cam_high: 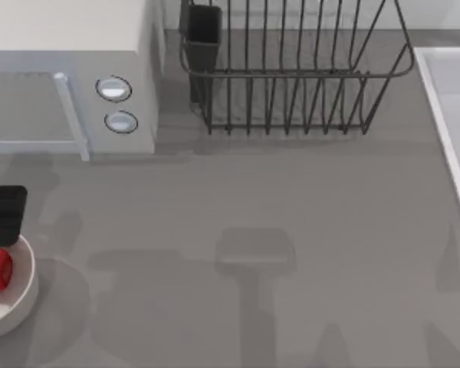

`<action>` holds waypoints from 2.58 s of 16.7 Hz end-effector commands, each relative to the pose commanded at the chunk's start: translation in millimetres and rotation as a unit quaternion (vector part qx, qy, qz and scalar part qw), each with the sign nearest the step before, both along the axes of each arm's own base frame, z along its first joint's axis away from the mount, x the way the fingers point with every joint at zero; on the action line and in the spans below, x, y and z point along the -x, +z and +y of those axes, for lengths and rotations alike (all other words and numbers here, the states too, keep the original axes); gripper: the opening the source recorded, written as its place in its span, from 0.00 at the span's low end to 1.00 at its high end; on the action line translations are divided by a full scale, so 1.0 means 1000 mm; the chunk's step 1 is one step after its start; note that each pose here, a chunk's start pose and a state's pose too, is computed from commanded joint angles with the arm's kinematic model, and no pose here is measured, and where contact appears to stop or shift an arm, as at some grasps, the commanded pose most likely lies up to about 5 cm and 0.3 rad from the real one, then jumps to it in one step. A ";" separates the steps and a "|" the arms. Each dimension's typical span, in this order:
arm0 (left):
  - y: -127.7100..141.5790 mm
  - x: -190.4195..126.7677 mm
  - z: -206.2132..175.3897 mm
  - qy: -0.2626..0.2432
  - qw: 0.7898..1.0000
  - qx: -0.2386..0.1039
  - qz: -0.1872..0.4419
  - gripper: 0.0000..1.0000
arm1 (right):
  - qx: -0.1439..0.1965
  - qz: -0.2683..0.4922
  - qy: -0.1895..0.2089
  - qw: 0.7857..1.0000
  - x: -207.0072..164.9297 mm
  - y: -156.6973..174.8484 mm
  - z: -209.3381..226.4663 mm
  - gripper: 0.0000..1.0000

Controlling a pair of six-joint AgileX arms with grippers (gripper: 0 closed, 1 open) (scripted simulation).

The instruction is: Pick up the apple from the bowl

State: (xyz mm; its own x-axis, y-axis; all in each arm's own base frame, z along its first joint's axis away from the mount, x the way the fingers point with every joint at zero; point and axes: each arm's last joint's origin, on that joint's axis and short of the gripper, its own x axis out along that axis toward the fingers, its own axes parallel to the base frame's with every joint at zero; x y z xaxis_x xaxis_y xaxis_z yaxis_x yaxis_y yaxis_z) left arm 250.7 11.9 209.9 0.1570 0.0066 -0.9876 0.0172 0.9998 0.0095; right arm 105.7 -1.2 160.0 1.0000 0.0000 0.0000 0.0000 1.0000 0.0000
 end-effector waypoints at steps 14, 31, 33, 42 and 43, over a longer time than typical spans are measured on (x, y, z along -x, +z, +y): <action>-0.041 -0.027 0.002 -0.003 0.997 0.003 0.081 1.00 | 0.000 0.000 0.000 1.000 0.000 0.000 0.000 1.00; -0.119 -0.023 0.003 -0.001 0.997 0.003 0.079 0.62 | 0.000 0.000 0.000 1.000 0.000 0.000 0.000 1.00; -0.119 -0.023 0.003 -0.001 0.997 0.003 0.079 0.47 | 0.000 0.000 0.000 1.000 0.000 0.000 0.000 1.00; -0.119 -0.023 0.003 -0.001 0.997 0.003 0.079 0.00 | 0.000 0.000 0.000 1.000 0.000 0.000 0.000 1.00; -0.119 -0.023 0.003 -0.001 0.997 0.003 0.079 0.00 | 0.000 0.000 0.000 1.000 0.000 0.000 0.000 1.00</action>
